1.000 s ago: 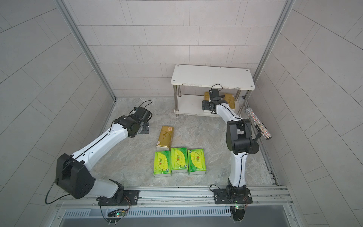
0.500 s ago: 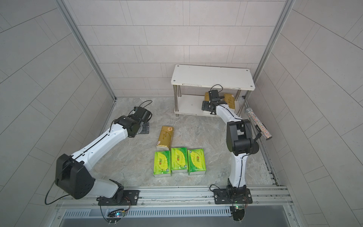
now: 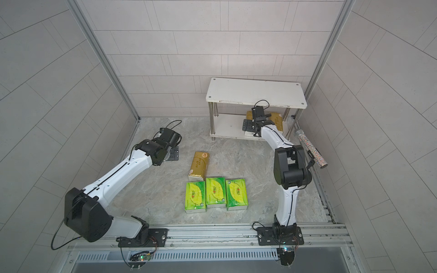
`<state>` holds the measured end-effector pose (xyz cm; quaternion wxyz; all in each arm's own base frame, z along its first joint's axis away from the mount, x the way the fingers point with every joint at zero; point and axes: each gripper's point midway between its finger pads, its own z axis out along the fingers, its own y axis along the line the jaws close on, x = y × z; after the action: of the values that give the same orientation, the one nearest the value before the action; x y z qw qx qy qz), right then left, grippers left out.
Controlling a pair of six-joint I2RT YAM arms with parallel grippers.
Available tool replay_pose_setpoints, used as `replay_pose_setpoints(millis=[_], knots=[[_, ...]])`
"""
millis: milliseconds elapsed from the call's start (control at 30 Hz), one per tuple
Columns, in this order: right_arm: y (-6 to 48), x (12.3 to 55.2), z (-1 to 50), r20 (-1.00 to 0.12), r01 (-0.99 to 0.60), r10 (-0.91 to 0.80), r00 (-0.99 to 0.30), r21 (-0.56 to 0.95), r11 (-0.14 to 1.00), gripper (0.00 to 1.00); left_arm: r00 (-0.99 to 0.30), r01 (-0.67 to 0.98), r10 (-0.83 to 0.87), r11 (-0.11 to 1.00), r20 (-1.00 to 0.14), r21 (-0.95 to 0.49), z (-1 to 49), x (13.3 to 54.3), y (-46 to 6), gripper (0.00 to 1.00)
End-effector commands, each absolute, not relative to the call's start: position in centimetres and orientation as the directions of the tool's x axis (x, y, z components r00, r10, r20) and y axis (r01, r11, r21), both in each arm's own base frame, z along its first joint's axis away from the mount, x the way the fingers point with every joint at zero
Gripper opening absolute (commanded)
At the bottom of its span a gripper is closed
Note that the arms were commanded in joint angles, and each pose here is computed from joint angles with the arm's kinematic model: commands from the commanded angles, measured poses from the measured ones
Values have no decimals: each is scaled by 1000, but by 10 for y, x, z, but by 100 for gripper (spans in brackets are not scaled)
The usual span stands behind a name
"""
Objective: Place the tissue boxes on the shelf by color
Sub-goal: Place a box of tissues on the shelf.
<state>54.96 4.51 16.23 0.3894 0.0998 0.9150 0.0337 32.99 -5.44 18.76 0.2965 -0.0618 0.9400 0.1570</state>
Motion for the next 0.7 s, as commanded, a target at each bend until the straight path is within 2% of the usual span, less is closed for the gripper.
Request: replay_pose_setpoints(millis=[0,333,567,667], knots=[[44,545,194,-736,146,210,-643,152,978,100,-814,-225,-27,935,-580,273,191,324,-46,100],[40,526,216,-753,145,205,-626,146,979,100,-823,-199,-22,947,-567,252,188,323,-51,100],[48,492,216,-732,133,207,-650,158,978,100,-856,-124,-23,979,-516,162,174,317,-79,100],[52,475,217,-719,118,187,-669,146,982,100,-859,-27,22,996,-512,89,170,314,-106,100]])
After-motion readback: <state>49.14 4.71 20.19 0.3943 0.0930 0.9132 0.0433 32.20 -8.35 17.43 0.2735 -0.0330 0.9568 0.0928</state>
